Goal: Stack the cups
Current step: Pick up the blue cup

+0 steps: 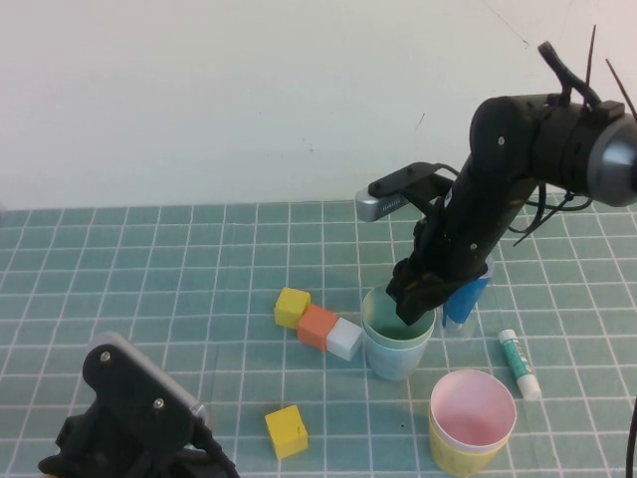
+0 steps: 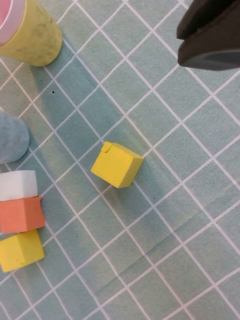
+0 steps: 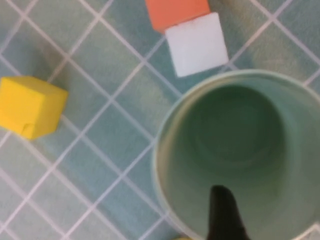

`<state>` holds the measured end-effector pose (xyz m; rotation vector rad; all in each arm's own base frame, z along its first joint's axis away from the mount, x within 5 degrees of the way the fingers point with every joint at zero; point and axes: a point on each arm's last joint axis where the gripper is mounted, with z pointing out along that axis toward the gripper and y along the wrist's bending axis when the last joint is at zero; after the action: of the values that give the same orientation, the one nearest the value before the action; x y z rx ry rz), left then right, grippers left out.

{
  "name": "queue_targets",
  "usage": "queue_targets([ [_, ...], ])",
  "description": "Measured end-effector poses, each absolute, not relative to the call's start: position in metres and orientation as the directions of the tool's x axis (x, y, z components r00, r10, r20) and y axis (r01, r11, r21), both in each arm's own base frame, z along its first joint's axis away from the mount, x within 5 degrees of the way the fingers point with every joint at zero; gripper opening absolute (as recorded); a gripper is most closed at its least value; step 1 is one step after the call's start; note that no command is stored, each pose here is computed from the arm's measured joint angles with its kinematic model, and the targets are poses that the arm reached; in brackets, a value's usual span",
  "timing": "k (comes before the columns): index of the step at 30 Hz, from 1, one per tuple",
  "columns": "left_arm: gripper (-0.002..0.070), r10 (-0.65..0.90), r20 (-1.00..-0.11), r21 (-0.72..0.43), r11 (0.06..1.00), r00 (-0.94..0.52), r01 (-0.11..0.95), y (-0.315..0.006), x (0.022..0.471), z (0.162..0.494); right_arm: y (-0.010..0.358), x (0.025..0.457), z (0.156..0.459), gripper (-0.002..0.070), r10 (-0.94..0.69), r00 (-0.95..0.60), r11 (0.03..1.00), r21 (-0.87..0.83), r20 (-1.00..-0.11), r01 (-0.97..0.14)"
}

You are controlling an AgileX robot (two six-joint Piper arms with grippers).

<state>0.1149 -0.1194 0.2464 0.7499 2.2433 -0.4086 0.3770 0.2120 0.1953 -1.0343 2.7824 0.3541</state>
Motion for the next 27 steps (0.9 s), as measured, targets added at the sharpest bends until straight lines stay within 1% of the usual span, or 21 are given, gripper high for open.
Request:
queue_targets([
  [2, -0.0001, 0.393, -0.724, -0.065, 0.78, -0.568, 0.622, -0.119, 0.115, 0.246, 0.212, 0.38, 0.193, 0.0388, -0.611, -0.757, 0.743, 0.162, -0.231, -0.649],
  [7, -0.0001, 0.395, -0.724, -0.062, 0.779, -0.566, 0.623, -0.119, 0.115, 0.246, 0.213, 0.387, 0.173, 0.0388, -0.595, -0.773, 0.76, 0.16, -0.221, -0.63],
  [14, -0.0001, 0.395, -0.726, -0.061, 0.779, -0.564, 0.624, -0.119, 0.115, 0.247, 0.215, 0.391, 0.159, 0.0382, -0.586, -0.78, 0.767, 0.161, -0.22, -0.621],
  [16, -0.0001, 0.395, -0.726, -0.061, 0.779, -0.564, 0.624, -0.119, 0.115, 0.247, 0.215, 0.392, 0.158, 0.0338, -0.584, -0.782, 0.768, 0.164, -0.22, -0.62],
  [18, -0.0001, 0.395, -0.726, -0.061, 0.779, -0.564, 0.624, -0.119, 0.115, 0.247, 0.216, 0.392, 0.156, 0.0256, -0.583, -0.782, 0.768, 0.163, -0.221, -0.619],
  [20, -0.0001, 0.394, -0.727, -0.062, 0.779, -0.563, 0.624, -0.119, 0.115, 0.247, 0.216, 0.394, 0.148, 0.0134, -0.582, -0.784, 0.77, 0.164, -0.218, -0.617],
  [22, -0.0001, 0.394, -0.727, -0.062, 0.779, -0.563, 0.624, -0.119, 0.115, 0.247, 0.217, 0.395, 0.149, 0.0064, -0.578, -0.783, 0.77, 0.163, -0.23, -0.617],
  [23, -0.0001, 0.394, -0.727, -0.062, 0.779, -0.563, 0.624, -0.119, 0.115, 0.247, 0.218, 0.396, 0.149, 0.0047, -0.581, -0.781, 0.767, 0.168, -0.229, -0.619],
  [27, -0.0001, 0.394, -0.727, -0.062, 0.779, -0.563, 0.624, -0.119, 0.115, 0.247, 0.222, 0.397, 0.159, 0.0041, -0.625, -0.748, 0.725, 0.189, -0.223, -0.662],
])
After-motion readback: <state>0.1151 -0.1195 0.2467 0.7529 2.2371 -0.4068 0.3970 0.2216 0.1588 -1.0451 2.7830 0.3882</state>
